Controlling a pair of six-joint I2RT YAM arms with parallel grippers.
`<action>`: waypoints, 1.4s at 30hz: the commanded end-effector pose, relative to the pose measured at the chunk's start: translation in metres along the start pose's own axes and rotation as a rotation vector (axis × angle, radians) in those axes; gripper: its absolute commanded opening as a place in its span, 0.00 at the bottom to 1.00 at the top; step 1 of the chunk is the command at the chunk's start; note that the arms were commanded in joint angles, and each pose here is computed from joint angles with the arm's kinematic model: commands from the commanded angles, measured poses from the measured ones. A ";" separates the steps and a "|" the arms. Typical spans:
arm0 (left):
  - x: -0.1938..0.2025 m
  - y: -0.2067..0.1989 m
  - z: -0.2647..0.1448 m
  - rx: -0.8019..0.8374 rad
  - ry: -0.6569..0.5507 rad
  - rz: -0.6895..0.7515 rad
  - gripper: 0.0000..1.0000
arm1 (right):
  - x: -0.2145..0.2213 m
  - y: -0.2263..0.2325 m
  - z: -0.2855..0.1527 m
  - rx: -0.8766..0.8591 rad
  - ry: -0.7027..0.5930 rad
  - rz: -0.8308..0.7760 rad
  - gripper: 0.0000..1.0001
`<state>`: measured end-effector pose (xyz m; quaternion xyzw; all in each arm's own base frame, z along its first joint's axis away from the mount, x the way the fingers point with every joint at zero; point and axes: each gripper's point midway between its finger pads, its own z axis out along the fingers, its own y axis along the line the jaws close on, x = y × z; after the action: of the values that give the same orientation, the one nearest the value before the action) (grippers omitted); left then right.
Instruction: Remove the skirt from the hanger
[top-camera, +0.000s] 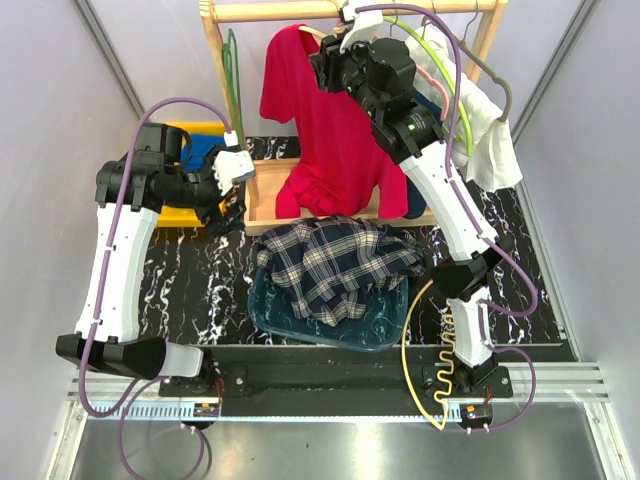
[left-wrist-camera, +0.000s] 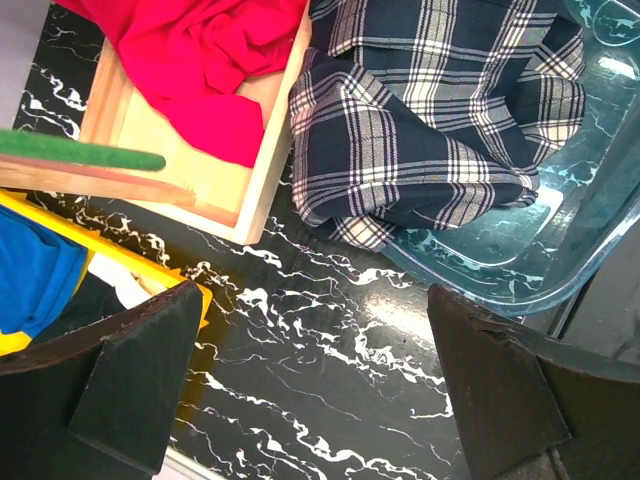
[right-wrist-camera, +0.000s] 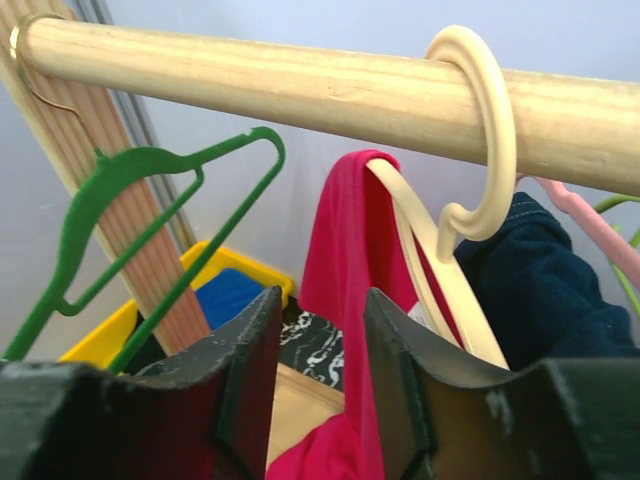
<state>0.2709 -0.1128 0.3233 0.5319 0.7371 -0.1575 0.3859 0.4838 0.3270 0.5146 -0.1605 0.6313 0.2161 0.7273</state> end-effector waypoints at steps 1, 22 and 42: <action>0.004 -0.017 -0.013 0.032 0.037 -0.016 0.99 | -0.029 0.008 -0.004 -0.043 -0.078 0.075 0.44; 0.009 -0.022 -0.005 0.069 0.031 -0.027 0.99 | -0.095 -0.014 -0.048 -0.009 -0.194 0.027 0.77; 0.013 -0.025 -0.004 0.076 0.039 -0.034 0.99 | -0.006 -0.031 0.005 0.005 -0.034 0.036 0.76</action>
<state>0.2707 -0.1125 0.3188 0.5368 0.7360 -0.1580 0.3812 0.4989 0.3091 0.5134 -0.1489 0.6276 0.2313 0.7284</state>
